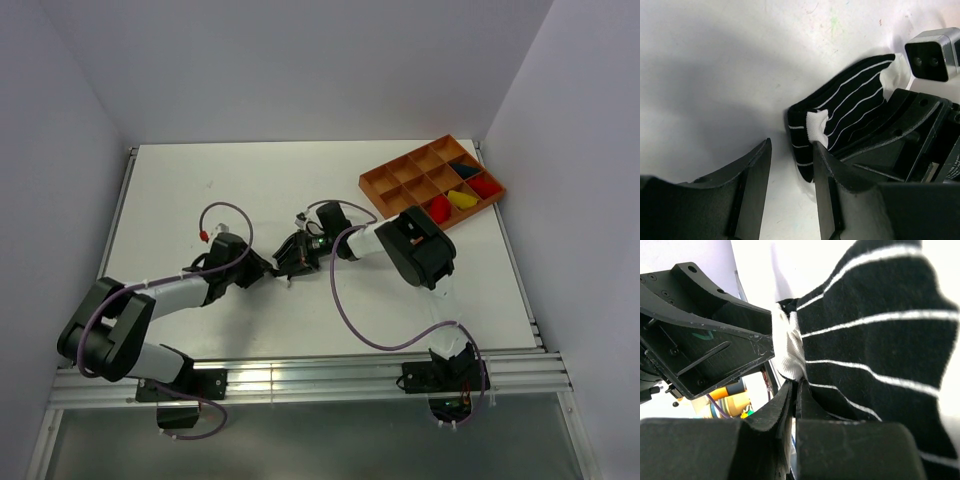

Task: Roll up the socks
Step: Roll the sock at the center of the board.

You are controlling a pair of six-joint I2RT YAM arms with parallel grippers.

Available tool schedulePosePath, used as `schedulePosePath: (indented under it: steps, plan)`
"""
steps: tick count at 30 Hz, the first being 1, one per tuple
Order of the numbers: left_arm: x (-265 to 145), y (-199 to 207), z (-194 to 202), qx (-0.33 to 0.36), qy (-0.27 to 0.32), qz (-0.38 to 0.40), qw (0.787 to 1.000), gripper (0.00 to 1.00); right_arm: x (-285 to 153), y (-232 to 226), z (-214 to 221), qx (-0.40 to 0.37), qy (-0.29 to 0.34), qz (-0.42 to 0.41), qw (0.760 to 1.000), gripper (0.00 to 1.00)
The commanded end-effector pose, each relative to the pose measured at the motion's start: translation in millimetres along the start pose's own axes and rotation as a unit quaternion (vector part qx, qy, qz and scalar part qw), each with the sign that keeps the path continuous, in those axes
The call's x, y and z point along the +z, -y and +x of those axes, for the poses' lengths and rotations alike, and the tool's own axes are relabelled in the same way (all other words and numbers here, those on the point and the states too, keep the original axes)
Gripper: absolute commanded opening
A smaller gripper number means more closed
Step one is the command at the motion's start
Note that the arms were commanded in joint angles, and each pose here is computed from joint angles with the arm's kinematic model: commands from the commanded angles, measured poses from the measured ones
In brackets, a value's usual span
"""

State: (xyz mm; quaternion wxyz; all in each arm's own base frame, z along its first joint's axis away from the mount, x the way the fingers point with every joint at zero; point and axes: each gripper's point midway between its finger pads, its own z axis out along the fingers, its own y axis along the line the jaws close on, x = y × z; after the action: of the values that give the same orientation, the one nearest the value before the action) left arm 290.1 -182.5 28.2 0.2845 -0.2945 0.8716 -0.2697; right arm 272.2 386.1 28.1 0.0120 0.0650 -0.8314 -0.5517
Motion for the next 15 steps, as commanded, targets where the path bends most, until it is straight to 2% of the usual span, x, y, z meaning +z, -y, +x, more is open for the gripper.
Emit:
schedulePosePath:
  steps: [1, 15]
  plan:
    - [6, 5, -4, -0.004, 0.007, -0.001, 1.000, 0.45, 2, 17, 4, 0.013, -0.001, 0.008, 1.000, 0.00]
    - [3, 13, -10, -0.002, 0.019, 0.014, 1.000, 0.50, 1, 21, 2, 0.018, 0.006, 0.008, 1.000, 0.00]
